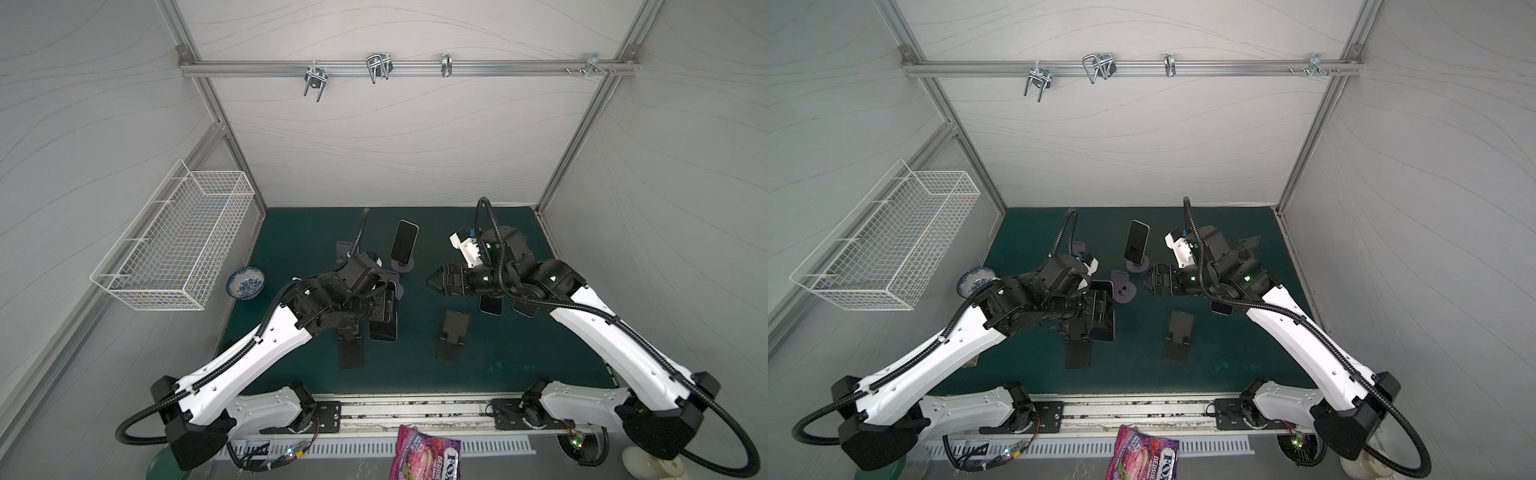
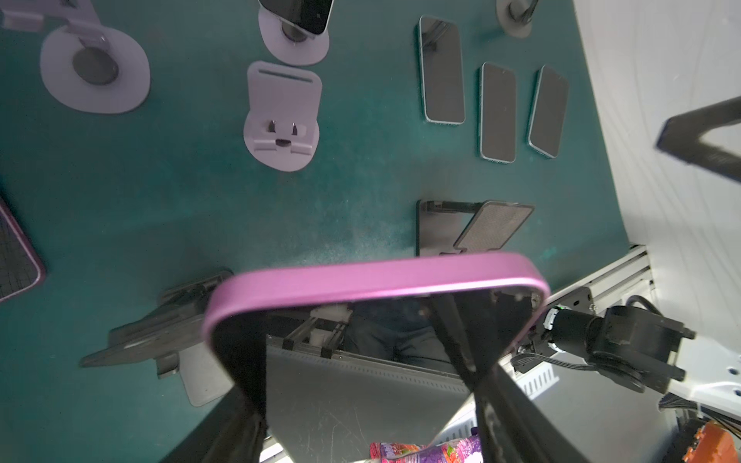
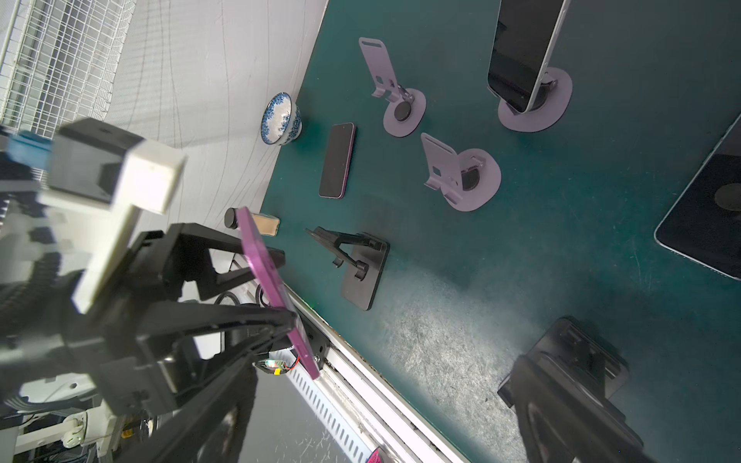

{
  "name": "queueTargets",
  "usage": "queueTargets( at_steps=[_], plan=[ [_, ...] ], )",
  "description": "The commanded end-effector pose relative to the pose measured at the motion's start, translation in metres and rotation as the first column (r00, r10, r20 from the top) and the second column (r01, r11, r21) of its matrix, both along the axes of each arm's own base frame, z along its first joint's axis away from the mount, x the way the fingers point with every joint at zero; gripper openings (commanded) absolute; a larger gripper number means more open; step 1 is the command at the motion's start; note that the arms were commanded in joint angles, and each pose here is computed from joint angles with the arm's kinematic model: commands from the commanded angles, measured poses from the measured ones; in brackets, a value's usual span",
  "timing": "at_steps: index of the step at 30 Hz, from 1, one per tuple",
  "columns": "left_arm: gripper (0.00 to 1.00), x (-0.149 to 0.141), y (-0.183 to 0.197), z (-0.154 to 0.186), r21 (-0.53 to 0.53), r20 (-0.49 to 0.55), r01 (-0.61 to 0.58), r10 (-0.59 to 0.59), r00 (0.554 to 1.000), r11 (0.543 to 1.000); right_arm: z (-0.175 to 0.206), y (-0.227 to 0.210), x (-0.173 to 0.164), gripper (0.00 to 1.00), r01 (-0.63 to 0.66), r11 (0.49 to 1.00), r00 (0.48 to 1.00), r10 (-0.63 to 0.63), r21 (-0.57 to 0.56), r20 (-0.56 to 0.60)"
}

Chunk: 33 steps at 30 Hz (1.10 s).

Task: Remove the phone from the phone stand
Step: Place the phone at the bottom-center of the table.

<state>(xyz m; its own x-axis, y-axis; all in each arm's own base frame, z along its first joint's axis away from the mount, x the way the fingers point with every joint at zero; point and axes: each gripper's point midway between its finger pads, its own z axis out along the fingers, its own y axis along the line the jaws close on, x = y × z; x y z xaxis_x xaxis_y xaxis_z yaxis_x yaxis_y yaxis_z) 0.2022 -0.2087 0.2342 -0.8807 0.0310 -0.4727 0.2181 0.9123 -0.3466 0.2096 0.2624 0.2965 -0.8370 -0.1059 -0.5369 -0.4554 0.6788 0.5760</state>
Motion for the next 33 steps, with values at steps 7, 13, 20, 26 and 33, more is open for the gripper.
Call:
queueTargets(
  at_steps=[7, 13, 20, 26, 33],
  plan=[
    [0.6, 0.005, -0.028, -0.011, -0.072, 0.0, -0.039, 0.039, 0.999, 0.997, -0.005, -0.017, 0.003, 0.99, 0.06, 0.996, 0.998, -0.059, -0.063, 0.013],
    [0.6, 0.0, -0.043, -0.035, -0.064, -0.045, -0.016, 0.013, 0.999, 0.998, -0.006, -0.021, 0.002, 0.99, 0.072, 0.996, 0.997, -0.07, -0.054, 0.021],
    [0.6, -0.003, -0.048, -0.07, -0.009, -0.107, 0.004, -0.005, 0.994, 1.0, -0.003, -0.018, 0.003, 0.99, 0.075, 0.997, 0.997, -0.075, -0.027, 0.015],
    [0.61, -0.005, -0.057, -0.098, -0.005, -0.163, 0.01, -0.011, 0.987, 1.0, -0.008, -0.014, 0.005, 0.99, 0.071, 0.997, 0.998, -0.071, -0.038, -0.001],
    [0.62, -0.006, -0.072, -0.133, 0.026, -0.253, 0.047, -0.039, 0.967, 0.999, 0.001, -0.009, 0.014, 0.99, 0.057, 0.997, 0.998, -0.056, -0.056, 0.017]
  ],
)
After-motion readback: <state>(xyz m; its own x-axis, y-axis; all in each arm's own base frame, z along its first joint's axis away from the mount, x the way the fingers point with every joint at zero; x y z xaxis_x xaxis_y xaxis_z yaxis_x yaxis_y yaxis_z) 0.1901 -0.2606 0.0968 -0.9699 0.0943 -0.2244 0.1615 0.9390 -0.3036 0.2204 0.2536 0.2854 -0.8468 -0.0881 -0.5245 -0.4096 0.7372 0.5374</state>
